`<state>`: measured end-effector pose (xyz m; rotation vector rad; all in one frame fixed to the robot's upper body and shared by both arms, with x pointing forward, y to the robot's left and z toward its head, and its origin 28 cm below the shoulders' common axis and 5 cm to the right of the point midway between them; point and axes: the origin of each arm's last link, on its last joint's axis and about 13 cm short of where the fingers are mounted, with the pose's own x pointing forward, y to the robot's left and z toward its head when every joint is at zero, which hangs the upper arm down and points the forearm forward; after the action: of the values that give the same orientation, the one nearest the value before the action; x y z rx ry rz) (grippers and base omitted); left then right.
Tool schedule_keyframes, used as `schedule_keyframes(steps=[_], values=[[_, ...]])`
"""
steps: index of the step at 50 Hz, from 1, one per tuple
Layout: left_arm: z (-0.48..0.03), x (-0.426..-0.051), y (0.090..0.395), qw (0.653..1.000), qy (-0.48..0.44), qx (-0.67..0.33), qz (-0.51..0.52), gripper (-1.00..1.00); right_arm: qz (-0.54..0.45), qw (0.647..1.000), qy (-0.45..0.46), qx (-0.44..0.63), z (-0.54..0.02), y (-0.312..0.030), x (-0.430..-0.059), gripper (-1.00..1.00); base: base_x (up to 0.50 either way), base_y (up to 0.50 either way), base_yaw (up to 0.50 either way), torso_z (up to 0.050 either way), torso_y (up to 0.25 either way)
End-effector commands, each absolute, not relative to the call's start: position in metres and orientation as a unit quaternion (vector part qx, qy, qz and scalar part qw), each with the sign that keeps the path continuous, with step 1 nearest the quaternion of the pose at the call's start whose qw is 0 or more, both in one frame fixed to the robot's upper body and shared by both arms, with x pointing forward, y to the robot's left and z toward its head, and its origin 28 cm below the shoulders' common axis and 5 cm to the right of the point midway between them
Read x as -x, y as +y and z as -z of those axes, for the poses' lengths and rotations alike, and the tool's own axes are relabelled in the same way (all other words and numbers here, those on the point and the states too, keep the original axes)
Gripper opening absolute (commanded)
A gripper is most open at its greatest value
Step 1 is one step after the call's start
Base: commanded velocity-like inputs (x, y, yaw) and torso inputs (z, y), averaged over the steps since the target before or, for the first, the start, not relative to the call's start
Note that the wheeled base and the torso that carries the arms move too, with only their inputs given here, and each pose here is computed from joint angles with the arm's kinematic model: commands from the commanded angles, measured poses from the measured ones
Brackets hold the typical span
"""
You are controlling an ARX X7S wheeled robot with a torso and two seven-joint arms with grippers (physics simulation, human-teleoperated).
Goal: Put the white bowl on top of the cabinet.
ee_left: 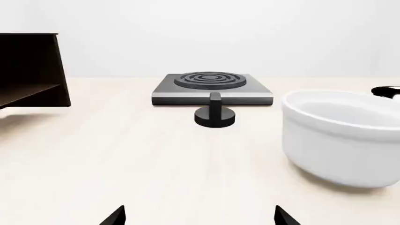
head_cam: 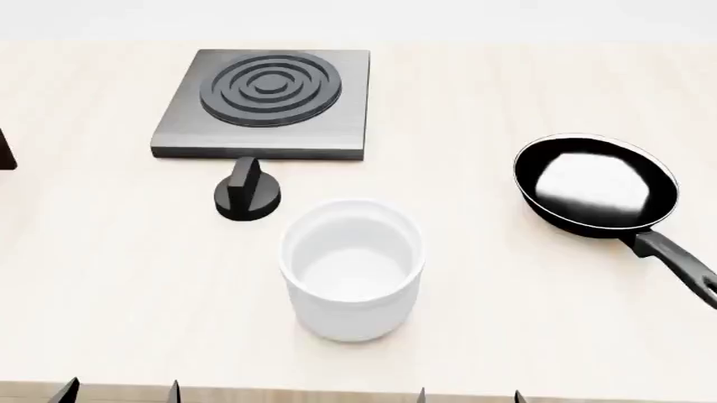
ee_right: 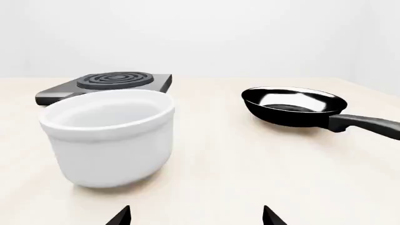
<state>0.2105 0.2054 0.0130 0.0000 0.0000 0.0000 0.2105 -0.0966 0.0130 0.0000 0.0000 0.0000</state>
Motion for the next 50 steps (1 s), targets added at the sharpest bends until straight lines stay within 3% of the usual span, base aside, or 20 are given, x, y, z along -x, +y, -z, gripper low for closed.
schedule_keyframes(steps=[1,44,50], values=[[-0.0130,-0.2103,0.2050,1.000,0.001,-0.004,-0.001,1.00,-0.004,1.000,0.002,0.008,-0.0120,-0.0950,-0.2093,1.00,0.00,0.00,0.00,0.000,0.000],[-0.0155,-0.2089,0.2058,1.000,-0.009,-0.013,-0.010,1.00,-0.004,1.000,-0.010,0.016,-0.0141,-0.0941,-0.2085,1.00,0.00,0.00,0.00,0.000,0.000],[-0.0182,-0.2040,0.2131,0.997,-0.033,0.001,-0.071,1.00,-0.006,1.000,-0.019,0.014,-0.0155,-0.0941,-0.2069,1.00,0.00,0.00,0.00,0.000,0.000]])
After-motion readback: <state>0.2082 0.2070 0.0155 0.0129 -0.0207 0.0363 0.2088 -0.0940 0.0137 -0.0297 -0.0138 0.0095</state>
